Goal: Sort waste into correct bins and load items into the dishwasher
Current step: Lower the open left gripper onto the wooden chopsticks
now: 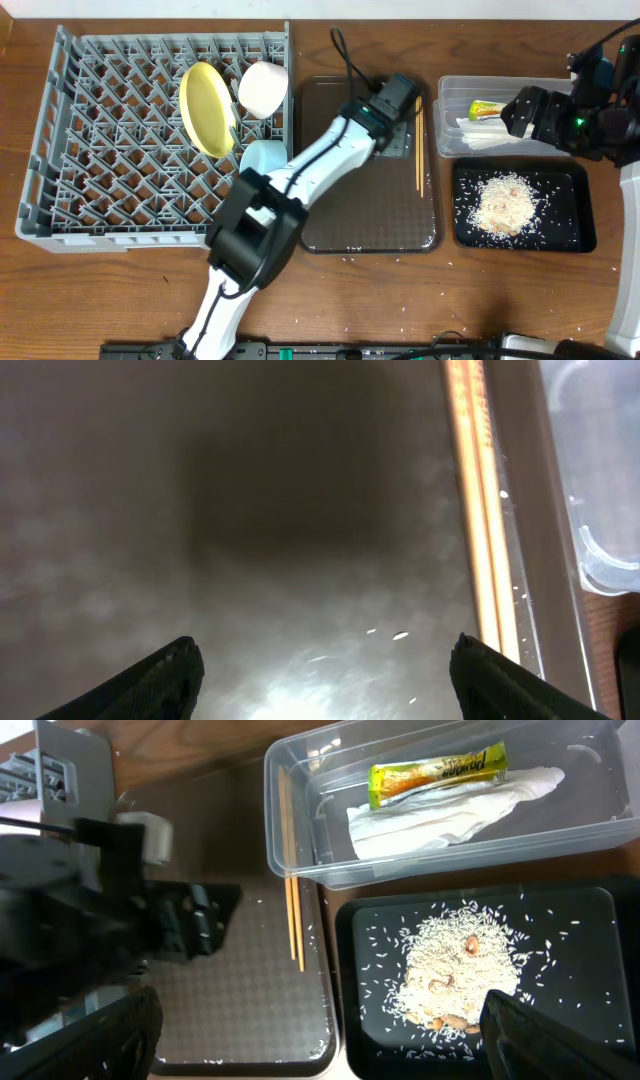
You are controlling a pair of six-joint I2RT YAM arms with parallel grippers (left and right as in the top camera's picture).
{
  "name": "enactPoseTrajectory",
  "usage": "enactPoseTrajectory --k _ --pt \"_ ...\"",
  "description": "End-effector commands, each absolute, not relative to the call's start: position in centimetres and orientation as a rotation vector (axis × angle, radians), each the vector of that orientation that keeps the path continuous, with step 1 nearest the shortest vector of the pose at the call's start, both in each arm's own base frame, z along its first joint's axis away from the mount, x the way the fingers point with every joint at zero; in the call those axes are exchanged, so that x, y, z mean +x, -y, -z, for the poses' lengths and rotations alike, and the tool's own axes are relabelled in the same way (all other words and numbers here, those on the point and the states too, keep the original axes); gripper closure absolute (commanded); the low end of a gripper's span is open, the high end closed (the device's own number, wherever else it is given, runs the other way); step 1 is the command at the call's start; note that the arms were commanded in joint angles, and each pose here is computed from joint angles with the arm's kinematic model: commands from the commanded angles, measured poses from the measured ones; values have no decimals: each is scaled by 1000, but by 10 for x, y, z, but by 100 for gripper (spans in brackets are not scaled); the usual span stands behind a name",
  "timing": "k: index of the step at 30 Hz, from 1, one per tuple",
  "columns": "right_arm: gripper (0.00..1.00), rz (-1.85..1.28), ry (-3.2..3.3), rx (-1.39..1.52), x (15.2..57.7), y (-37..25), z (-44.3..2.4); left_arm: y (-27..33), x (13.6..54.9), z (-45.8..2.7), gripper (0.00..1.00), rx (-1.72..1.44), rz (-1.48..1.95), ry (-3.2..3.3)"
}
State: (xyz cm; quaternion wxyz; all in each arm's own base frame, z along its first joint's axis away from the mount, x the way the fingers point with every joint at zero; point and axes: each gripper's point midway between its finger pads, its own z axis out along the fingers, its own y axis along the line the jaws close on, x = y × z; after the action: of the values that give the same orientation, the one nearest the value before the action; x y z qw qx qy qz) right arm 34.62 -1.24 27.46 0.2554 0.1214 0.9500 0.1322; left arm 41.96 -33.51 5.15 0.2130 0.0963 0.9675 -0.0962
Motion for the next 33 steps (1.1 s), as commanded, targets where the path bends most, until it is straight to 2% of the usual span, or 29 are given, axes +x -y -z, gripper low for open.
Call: enactPoseTrajectory --k 1,7,15,23,25,26,30,32,33 --pt "1 -355 -2571 338 347 14 -278 350 415 -36 19 305 200 -2656" --pt "1 -355 -2571 339 347 14 -278 373 404 -10 19 365 180 -2639" --pt "1 -355 -2571 338 347 14 -278 370 409 -4 19 353 145 -2621" --pt "1 -355 -2571 338 347 14 -278 369 400 27 20 383 92 -2661" --pt "1 -355 -2571 338 347 14 -278 368 400 29 25 384 73 -2658" --pt "1 -355 -2571 338 347 14 -278 365 401 29 33 379 52 -2654" --pt "1 -355 -2571 338 347 14 -278 357 401 29 67 373 -4 -2653" --pt "1 -355 -2571 338 347 14 -278 354 401 30 89 373 -14 -2662" --pt "1 -355 -2571 338 347 14 -278 353 401 30 92 372 -18 -2665"
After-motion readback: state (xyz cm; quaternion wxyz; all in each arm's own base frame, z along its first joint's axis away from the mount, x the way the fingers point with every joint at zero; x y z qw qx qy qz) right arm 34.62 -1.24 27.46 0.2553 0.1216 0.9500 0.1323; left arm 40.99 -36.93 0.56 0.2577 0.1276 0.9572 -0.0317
